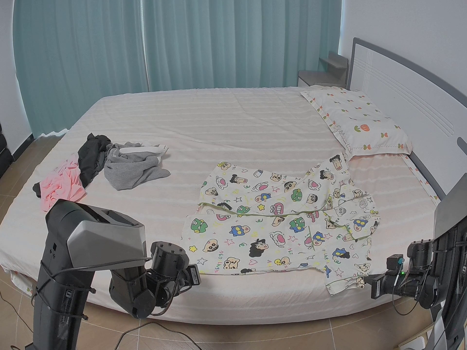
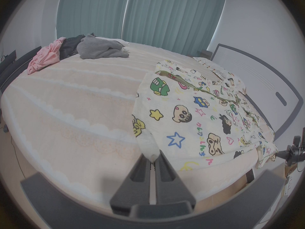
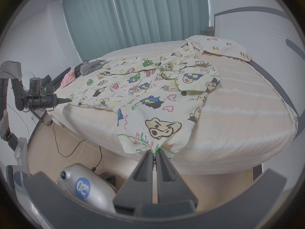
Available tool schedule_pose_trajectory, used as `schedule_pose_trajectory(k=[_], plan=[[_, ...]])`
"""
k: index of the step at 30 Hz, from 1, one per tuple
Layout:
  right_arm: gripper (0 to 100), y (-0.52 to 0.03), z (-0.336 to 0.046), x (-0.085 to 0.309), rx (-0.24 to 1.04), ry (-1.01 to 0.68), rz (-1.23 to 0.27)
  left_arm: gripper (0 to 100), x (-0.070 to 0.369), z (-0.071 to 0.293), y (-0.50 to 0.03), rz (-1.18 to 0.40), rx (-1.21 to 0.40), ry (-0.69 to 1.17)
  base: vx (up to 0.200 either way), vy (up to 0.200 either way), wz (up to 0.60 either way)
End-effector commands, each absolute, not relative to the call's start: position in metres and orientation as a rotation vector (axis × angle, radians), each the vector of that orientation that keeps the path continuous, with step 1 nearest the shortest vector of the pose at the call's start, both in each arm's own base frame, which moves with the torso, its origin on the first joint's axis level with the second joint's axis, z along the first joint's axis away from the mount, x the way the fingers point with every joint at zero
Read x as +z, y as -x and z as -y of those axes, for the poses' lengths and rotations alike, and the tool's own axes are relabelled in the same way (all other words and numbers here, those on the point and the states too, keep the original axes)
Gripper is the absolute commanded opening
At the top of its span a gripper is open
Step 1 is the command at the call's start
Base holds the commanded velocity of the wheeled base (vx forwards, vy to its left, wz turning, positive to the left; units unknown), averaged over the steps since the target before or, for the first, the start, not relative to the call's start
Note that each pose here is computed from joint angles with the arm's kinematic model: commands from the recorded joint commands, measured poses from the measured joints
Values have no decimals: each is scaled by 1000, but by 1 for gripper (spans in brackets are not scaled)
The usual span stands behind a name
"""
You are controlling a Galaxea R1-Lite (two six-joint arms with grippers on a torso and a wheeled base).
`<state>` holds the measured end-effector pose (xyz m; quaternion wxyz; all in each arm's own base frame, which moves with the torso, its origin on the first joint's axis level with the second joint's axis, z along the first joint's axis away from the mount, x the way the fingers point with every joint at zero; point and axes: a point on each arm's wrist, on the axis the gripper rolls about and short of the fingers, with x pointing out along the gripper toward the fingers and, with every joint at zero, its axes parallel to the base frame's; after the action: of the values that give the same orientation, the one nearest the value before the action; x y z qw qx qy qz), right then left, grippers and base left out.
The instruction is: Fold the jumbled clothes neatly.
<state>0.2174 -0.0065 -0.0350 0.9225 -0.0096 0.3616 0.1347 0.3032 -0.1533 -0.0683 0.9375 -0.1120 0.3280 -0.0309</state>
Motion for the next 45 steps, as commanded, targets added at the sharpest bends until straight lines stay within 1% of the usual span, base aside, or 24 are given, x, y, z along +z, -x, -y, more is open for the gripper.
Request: schedule_pose_trajectory(k=[1,4,15,25,31,32,37,45], plan=[[0,-212,8,-34,273,21,-763,0,-59,152,-301,-656,-65,234,0,0,0],[0,-207,8,-32,296,52,-805,0,-56,152,-292,-670,-72,224,0,0,0],[0,-195,11,-28,329,114,-889,0,-58,152,-270,-726,-88,183,0,0,0],[0,-187,10,-20,365,121,-924,0,-51,149,-261,-706,-88,184,0,0,0],[0,-186,11,-21,364,121,-928,0,-50,151,-272,-678,-95,213,0,0,0],[0,-186,11,-21,365,122,-928,100,-49,151,-275,-670,-96,219,0,0,0],[0,-185,11,-21,366,120,-937,100,-50,152,-284,-664,-124,244,0,0,0],[0,-185,11,-21,368,119,-944,100,-60,132,-294,-731,-200,263,0,0,0]])
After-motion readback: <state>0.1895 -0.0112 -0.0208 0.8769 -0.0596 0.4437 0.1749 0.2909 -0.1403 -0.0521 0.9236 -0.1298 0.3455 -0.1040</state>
